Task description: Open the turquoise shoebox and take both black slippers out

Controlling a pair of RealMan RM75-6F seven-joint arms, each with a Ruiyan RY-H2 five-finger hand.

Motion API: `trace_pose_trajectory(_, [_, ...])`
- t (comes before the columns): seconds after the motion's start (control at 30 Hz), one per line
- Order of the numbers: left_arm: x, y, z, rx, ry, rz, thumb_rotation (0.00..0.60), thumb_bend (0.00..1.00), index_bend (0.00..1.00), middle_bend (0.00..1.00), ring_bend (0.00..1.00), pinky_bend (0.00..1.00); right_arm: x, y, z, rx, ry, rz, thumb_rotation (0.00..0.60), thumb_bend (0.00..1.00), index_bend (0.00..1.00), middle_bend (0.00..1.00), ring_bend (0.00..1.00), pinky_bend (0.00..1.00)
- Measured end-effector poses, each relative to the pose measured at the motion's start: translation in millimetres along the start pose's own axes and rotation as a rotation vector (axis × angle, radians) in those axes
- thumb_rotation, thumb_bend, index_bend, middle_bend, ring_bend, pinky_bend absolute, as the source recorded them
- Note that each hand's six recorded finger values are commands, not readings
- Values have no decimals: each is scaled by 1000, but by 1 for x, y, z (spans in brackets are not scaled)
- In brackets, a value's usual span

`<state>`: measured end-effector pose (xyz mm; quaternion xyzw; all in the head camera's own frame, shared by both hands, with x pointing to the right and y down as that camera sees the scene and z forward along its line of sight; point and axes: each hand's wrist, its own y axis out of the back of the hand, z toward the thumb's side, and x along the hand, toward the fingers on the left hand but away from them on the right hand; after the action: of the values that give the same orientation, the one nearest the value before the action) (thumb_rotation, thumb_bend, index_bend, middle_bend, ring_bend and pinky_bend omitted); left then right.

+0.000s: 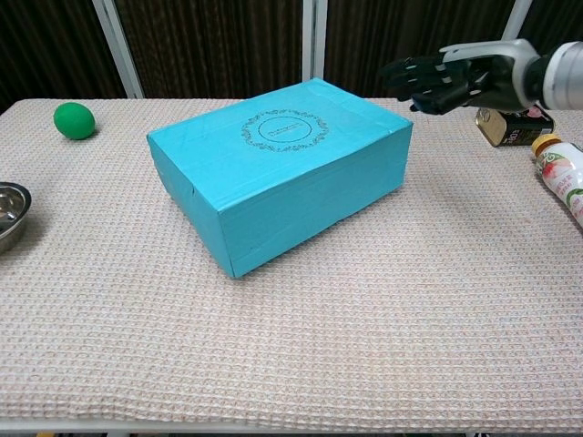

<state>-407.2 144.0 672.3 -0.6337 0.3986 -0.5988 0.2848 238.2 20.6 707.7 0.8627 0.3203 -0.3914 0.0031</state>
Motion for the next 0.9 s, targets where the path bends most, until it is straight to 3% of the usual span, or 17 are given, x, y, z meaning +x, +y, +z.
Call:
trace_pose_trajectory(0.2, [1, -6, 5, -5, -11, -20, 600, 0, 185, 461, 400, 416, 2, -18, 1, -19, 26, 50, 600, 587, 0, 5, 0, 43])
trace_pose_trajectory(0.43, [3, -8, 11, -14, -37, -22, 600, 0, 185, 462, 400, 416, 39, -44, 1, 15, 98, 154, 600, 587, 0, 1, 0, 45])
trace_pose_trajectory(0.6, [4, -11, 11, -30, -45, -27, 600, 0, 185, 462, 400, 416, 64, -31, 8, 43, 140, 140, 600, 580, 0, 3, 0, 45])
trace_pose_trajectory(0.7, [5, -13, 9, -35, -44, -36, 600, 0, 185, 462, 400, 416, 72, -11, 20, 90, 157, 100, 600, 565, 0, 17, 0, 45])
trace_pose_trajectory(0.77, [6, -15, 7, -42, -42, -40, 600, 0, 185, 462, 400, 416, 70, 0, 31, 141, 169, 71, 588, 470, 0, 20, 0, 42])
trace_pose_trajectory(0.9, [7, -15, 6, -53, -43, -38, 600, 0, 185, 462, 400, 416, 46, 14, 54, 261, 148, 45, 534, 68, 0, 20, 0, 3])
